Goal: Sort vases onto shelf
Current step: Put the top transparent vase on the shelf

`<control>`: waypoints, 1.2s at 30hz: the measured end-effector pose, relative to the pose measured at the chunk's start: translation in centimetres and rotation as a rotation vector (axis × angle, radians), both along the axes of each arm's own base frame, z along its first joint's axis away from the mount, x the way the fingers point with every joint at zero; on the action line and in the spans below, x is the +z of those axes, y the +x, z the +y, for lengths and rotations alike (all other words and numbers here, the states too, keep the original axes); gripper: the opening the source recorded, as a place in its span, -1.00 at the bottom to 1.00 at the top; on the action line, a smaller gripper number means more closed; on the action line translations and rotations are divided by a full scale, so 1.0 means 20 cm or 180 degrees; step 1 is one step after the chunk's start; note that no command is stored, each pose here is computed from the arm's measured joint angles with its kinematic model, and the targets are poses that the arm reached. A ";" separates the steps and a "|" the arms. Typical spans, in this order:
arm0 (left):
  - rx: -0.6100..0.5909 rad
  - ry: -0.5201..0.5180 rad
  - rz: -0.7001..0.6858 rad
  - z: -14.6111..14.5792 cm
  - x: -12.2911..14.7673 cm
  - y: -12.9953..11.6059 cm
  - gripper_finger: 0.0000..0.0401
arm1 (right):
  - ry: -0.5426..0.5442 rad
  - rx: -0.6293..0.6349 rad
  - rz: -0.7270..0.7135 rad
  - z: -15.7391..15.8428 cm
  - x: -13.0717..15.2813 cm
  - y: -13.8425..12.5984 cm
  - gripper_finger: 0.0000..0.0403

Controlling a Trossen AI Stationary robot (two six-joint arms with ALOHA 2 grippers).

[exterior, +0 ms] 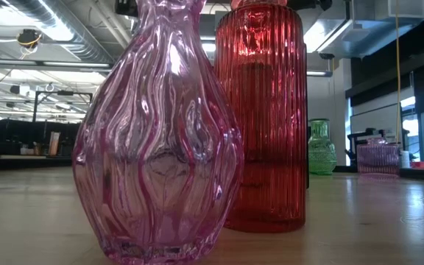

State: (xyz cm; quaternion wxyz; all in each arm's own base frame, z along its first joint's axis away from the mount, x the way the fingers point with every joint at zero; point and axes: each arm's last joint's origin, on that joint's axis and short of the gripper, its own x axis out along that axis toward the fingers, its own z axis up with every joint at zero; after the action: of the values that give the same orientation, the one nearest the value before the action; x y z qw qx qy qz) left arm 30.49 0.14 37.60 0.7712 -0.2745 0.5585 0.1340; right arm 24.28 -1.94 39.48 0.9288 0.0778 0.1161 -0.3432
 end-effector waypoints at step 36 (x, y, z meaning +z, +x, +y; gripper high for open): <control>-0.0108 -0.0056 -0.0247 0.00 0.01 0.03 -1.00 | 0.0000 -0.0001 -0.0013 0.00 0.00 0.00 0.25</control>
State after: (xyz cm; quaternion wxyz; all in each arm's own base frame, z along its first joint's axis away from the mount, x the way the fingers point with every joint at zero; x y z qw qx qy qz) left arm 31.16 0.07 37.88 0.7920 -0.2767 0.5339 0.1053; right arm 24.29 -1.94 39.51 0.9290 0.0785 0.1143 -0.3432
